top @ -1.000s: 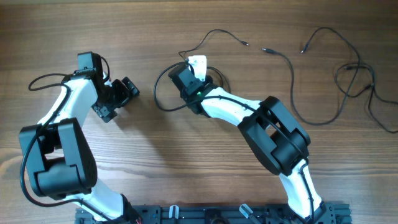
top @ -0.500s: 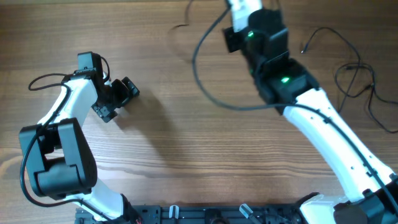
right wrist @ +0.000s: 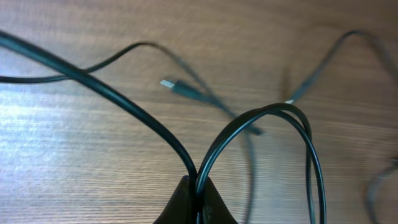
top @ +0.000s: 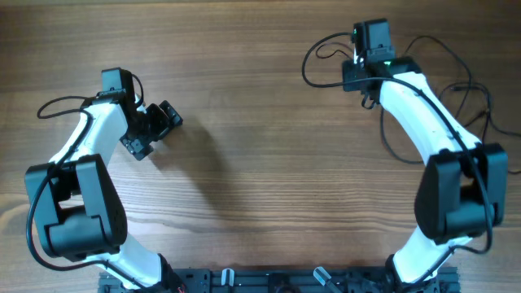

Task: Untangle cables
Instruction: 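Carry the last cable to the upper right and release it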

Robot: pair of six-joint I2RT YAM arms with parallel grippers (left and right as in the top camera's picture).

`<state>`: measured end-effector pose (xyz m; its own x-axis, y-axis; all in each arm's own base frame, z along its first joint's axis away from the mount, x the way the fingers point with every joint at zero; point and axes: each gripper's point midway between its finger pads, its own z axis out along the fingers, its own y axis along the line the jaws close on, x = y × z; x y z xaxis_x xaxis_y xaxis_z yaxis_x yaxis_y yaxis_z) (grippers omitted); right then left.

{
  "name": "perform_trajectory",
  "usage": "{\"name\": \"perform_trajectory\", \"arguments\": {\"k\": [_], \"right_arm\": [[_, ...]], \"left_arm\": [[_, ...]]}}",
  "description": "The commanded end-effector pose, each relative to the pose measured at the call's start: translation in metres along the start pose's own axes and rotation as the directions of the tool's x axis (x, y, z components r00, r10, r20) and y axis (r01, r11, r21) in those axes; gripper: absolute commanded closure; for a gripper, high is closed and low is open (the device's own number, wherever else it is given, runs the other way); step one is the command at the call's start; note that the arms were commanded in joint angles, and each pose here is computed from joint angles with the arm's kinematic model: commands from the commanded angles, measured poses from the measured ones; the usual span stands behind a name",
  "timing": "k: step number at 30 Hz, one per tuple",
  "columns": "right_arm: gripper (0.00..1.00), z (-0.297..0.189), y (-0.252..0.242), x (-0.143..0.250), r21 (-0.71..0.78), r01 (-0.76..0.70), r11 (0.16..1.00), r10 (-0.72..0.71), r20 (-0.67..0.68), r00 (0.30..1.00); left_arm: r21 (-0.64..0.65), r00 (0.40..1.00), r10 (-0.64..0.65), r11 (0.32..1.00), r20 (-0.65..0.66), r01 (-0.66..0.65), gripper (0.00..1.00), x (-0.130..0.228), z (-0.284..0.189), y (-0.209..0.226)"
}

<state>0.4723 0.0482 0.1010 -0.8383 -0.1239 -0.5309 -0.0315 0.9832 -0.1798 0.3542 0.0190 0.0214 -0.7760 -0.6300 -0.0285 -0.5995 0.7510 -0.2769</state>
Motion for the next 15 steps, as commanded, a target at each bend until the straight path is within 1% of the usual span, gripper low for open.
{"name": "perform_trajectory", "arguments": {"k": [1,2,3,4,5,6,7,8,10,11,15], "right_arm": [[0.96,0.024,0.020,0.016,-0.093,-0.013,0.996,0.007,-0.061,0.998],[0.87,0.026,0.021,0.017,-0.093,-0.013,0.996,0.007,-0.066,0.998],[0.66,0.026,0.021,0.017,-0.093,-0.013,0.996,0.006,-0.067,0.998],[0.55,0.026,0.021,0.017,-0.093,-0.013,0.996,0.006,-0.067,0.998],[0.46,0.026,0.021,0.017,-0.093,-0.013,0.996,0.006,-0.067,0.998],[0.42,0.026,0.021,0.018,-0.093,-0.012,0.996,0.006,-0.068,0.998],[0.32,0.026,0.021,0.018,-0.093,-0.012,0.996,0.006,-0.068,0.998],[0.21,0.026,0.021,0.018,-0.097,-0.013,0.995,0.007,-0.070,0.998],[0.13,0.026,0.021,0.022,-0.096,-0.011,0.995,0.002,-0.086,0.996],[0.00,0.026,0.021,0.027,-0.095,-0.008,0.995,-0.002,-0.104,0.995],[0.00,0.025,0.021,0.030,-0.095,-0.007,0.995,-0.004,-0.118,0.993]], "left_arm": [[-0.014,1.000,0.018,1.000,-0.003,-0.018,0.00,0.001,0.003,0.002],[-0.014,1.000,0.018,1.000,-0.004,-0.018,0.00,0.001,0.003,0.002],[-0.014,1.000,0.018,1.000,-0.004,-0.018,0.00,0.001,0.003,0.002],[-0.014,1.000,0.018,1.000,-0.003,-0.018,0.00,0.001,0.003,0.002],[-0.014,1.000,0.018,1.000,-0.004,-0.018,0.00,0.001,0.003,0.002],[-0.014,1.000,0.018,1.000,-0.004,-0.018,0.00,0.001,0.003,0.002],[-0.014,1.000,0.018,1.000,-0.003,-0.018,0.00,0.001,0.003,0.002],[-0.014,1.000,0.018,1.000,-0.004,-0.018,0.00,0.001,0.003,0.002],[-0.014,1.000,0.018,1.000,-0.004,-0.018,0.00,0.001,0.003,0.002],[-0.014,1.000,0.018,1.000,-0.004,-0.018,0.00,0.001,0.003,0.002],[-0.014,1.000,0.018,1.000,-0.004,-0.018,0.00,0.001,0.003,0.002]]}}
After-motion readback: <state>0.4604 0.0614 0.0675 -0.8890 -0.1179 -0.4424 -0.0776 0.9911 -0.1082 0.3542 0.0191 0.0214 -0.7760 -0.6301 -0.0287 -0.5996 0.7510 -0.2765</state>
